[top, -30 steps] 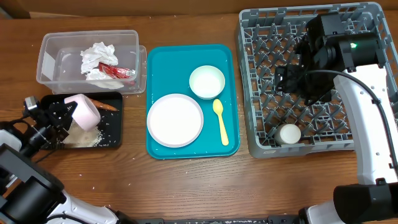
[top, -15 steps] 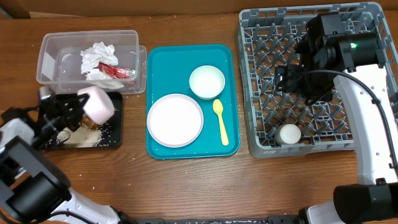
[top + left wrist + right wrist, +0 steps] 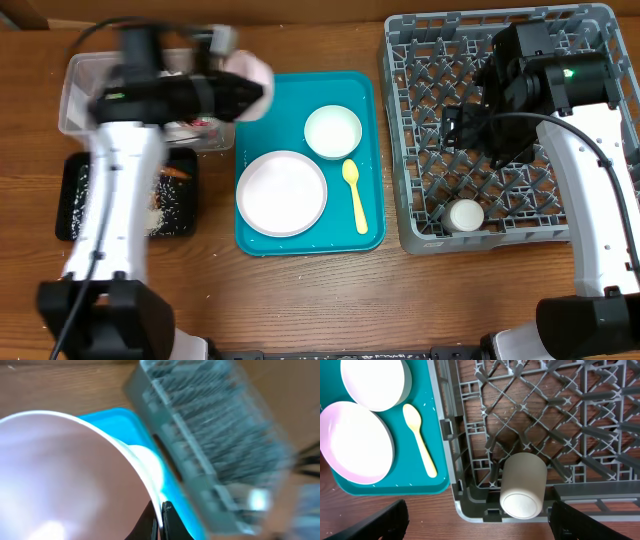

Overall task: Sort waste into correct bins and load items into the dishwasher
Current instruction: 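Carry the empty bowl back and set it on the teal tray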

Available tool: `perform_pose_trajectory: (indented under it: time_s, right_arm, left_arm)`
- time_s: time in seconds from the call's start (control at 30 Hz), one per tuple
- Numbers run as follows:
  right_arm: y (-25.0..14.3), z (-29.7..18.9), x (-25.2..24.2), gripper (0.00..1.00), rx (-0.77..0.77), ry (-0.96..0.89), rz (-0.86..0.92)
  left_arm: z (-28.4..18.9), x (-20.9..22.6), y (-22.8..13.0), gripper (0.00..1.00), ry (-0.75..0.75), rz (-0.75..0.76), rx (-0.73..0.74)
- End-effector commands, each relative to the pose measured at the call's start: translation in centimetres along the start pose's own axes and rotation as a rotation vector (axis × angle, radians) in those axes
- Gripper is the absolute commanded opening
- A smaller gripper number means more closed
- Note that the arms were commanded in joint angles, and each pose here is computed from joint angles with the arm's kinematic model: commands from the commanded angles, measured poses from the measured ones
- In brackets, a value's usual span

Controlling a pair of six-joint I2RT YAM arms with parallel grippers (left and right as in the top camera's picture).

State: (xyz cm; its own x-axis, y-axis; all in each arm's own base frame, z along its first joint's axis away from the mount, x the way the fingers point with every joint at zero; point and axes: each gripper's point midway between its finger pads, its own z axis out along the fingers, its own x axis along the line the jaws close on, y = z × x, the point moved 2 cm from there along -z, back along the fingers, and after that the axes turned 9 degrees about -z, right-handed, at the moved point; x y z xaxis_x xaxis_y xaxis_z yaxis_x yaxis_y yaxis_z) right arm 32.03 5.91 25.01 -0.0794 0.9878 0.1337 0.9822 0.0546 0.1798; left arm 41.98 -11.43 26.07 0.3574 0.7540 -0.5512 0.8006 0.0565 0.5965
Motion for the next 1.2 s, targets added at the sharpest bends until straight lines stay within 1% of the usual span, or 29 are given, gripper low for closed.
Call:
perform_pose_trajectory:
  time_s: [0.0, 0.07, 0.17, 0.27, 0.43, 0.63, 0.7, 0.77, 0.8, 0.87, 0.93, 1.07, 1.1, 1.17]
  right_arm:
    - [0.3, -1.1, 0.0, 0.93, -0.041, -0.003, -0.008]
    - [0.3, -1.1, 0.0, 0.93, -0.042, -0.003, -0.009]
    - [0.3, -1.1, 0.0, 0.93, -0.042, -0.003, -0.009]
    - [0.3, -1.1, 0.0, 0.93, -0.042, -0.003, -0.009]
    - [0.3, -1.1, 0.0, 0.93, -0.042, -0.003, -0.009]
    - [0.3, -1.1, 0.0, 0.93, -0.042, -0.003, -0.009]
    - [0.3, -1.1, 0.0, 0.93, -0.042, -0.003, -0.009]
    - [0.3, -1.1, 0.0, 0.93, -0.042, -0.003, -0.009]
    - [0.3, -1.1, 0.0, 0.93, -0.042, -0.003, -0.009]
    - [0.3, -1.1, 0.0, 0.93, -0.042, -0.003, -0.009]
    - [0.3, -1.1, 0.0, 0.93, -0.042, -0.003, -0.009]
    - [0.3, -1.1, 0.0, 0.93, -0.042, -0.003, -0.009]
    - [0.3, -1.1, 0.0, 0.93, -0.042, -0.003, -0.009]
    - [0.3, -1.1, 0.0, 0.93, -0.042, -0.004, -0.009]
  left_arm:
    - [2.8, 4.1, 0.5, 0.04, 0.489, 0.112, -0.029]
    - [4.9, 3.9, 0.6, 0.04, 0.560, 0.172, -0.038]
    - [7.5, 4.5, 0.1, 0.04, 0.631, 0.207, -0.028]
    - [10.1, 5.8, -1.0, 0.04, 0.640, 0.208, 0.008]
    - [13.2, 8.3, -3.3, 0.04, 0.654, 0.128, 0.068]
    - [16.2, 9.8, -6.3, 0.04, 0.605, 0.102, 0.169]
    - [16.9, 10.5, -7.3, 0.16, 0.609, 0.093, 0.201]
    - [16.9, 10.6, -7.6, 0.46, 0.614, 0.076, 0.206]
    - [16.9, 10.6, -7.5, 0.53, 0.614, 0.075, 0.203]
    - [16.7, 10.3, -6.9, 0.63, 0.612, 0.077, 0.190]
    - [15.9, 9.7, -6.0, 0.68, 0.611, 0.077, 0.184]
    - [12.9, 7.0, -3.1, 0.71, 0.616, 0.076, 0.191]
    - [12.0, 6.2, -2.5, 0.71, 0.616, 0.075, 0.193]
    - [9.8, 4.2, -1.3, 0.66, 0.604, 0.069, 0.208]
